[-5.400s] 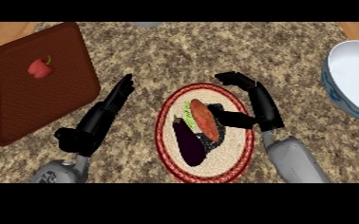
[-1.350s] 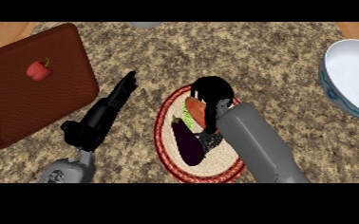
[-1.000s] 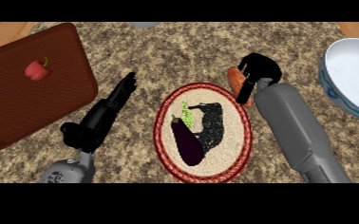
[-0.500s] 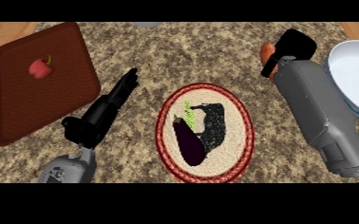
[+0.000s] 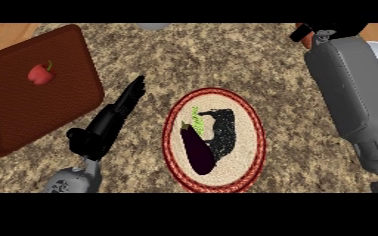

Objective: Pick the sweet potato from the placemat and place it in the bowl

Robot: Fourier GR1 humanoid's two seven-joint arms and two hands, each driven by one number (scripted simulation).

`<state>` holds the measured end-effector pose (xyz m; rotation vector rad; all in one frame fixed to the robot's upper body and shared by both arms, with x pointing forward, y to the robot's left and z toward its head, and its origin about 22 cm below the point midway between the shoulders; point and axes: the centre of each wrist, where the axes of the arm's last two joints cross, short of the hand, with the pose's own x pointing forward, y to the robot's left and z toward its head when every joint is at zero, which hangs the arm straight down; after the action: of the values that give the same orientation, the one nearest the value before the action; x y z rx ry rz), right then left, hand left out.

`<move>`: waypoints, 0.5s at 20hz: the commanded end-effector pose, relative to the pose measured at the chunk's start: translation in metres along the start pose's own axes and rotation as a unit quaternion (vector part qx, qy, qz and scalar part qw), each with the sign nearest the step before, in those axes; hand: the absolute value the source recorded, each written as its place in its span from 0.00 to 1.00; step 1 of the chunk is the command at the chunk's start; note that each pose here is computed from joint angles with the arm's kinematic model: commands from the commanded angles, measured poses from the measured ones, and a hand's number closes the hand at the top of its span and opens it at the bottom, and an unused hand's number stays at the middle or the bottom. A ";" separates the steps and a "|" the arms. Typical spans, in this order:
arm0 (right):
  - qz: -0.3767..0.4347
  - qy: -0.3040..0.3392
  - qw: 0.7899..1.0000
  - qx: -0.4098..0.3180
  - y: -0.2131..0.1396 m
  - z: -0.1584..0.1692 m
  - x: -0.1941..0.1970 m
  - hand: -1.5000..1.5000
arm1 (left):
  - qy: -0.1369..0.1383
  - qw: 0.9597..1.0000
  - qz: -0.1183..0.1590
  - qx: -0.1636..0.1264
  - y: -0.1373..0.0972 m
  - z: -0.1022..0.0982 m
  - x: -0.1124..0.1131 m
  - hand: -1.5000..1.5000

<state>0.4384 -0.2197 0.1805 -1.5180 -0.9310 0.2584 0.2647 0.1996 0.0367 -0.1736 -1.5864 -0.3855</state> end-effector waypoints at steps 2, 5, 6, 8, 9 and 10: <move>-0.073 0.041 0.995 -0.049 -0.039 -0.026 -0.005 1.00 | 0.002 1.000 -0.001 0.006 0.005 0.008 -0.010 0.50; -0.025 0.068 0.996 -0.051 -0.014 -0.037 -0.043 1.00 | 0.001 1.000 0.000 0.005 0.000 -0.004 0.002 0.50; 0.000 0.075 0.996 -0.056 -0.024 -0.049 -0.057 1.00 | -0.003 1.000 0.004 0.009 0.014 0.006 -0.008 0.50; 0.025 0.076 0.994 -0.069 -0.037 -0.059 -0.058 1.00 | 0.000 1.000 0.003 0.007 -0.002 0.018 -0.019 0.50; 0.042 0.085 0.993 -0.070 -0.024 -0.057 -0.061 1.00 | -0.003 1.000 -0.003 0.003 -0.006 0.012 -0.015 0.50; 0.039 0.086 0.991 -0.098 -0.018 -0.072 -0.094 1.00 | 0.005 1.000 -0.010 0.013 -0.006 0.001 -0.011 0.50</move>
<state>0.4287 -0.2966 0.1920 -1.6411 -0.8381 0.1145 0.2604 0.2021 0.0276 -0.1625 -1.5876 -0.3793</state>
